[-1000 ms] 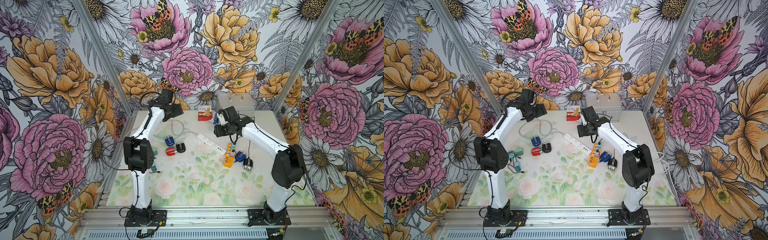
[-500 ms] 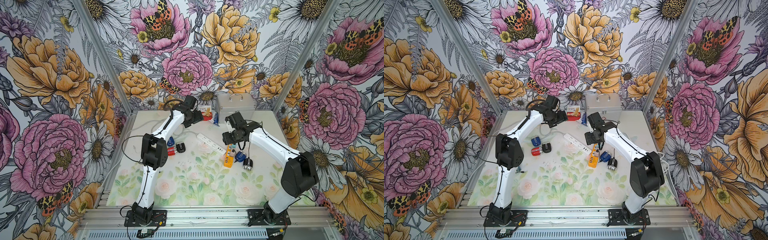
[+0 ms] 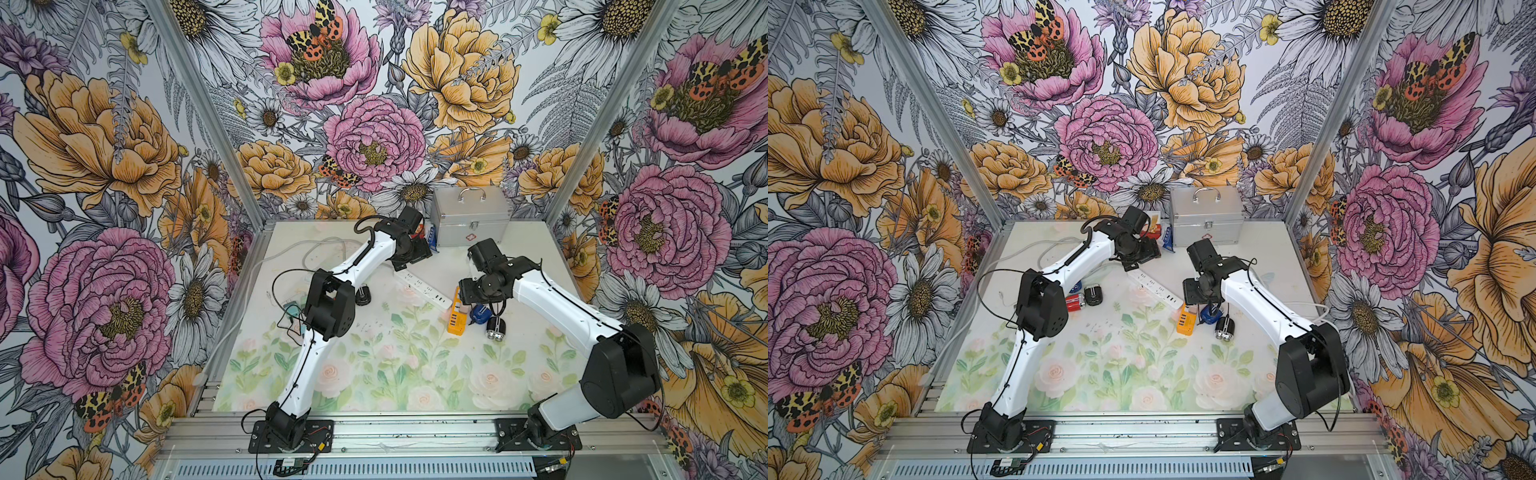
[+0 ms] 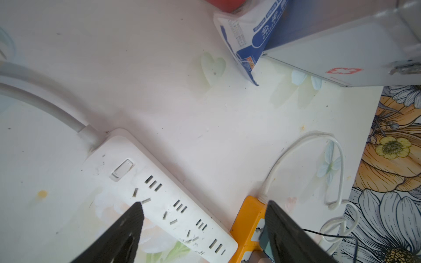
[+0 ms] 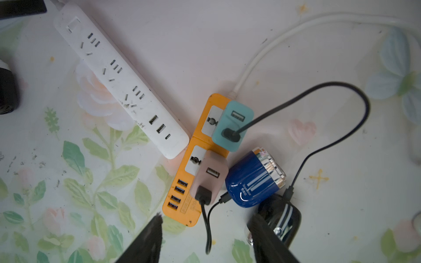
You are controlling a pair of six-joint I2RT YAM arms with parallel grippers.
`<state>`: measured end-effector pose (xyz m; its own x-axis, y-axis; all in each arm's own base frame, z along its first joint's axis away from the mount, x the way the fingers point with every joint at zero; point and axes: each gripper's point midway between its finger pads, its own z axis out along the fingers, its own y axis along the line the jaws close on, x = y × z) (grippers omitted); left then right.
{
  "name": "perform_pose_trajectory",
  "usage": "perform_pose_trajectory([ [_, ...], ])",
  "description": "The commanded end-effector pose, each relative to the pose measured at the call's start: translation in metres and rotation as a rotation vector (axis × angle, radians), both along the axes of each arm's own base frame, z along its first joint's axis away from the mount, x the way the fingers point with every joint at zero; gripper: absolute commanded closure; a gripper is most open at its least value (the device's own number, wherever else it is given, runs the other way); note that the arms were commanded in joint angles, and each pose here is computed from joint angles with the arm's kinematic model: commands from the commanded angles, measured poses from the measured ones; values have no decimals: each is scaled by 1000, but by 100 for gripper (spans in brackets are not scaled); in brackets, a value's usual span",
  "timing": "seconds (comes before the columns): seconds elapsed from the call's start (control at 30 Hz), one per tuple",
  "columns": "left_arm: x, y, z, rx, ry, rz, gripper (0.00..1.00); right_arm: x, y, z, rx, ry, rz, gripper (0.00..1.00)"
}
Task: Unplug the electric shaver
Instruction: Move the socket to the center of the board.
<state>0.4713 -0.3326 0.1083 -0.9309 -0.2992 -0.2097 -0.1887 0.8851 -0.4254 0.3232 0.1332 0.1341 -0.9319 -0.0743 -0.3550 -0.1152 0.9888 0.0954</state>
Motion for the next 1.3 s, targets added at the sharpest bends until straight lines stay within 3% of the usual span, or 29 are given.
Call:
perform_pose_trajectory([
  [0.0, 2, -7, 14, -9, -37, -23, 16, 1, 4, -13, 40, 51, -50, 37],
  [0.4, 7, 6, 15, 34, -65, -36, 16, 13, 9, -34, 89, 130, -112, 45],
  [0.93, 15, 19, 11, 44, -62, -15, 16, 28, 7, -51, 55, 157, -130, 59],
  [1.27, 23, 22, 12, 35, -68, 1, 16, 30, 8, -58, 37, 168, -85, 75],
])
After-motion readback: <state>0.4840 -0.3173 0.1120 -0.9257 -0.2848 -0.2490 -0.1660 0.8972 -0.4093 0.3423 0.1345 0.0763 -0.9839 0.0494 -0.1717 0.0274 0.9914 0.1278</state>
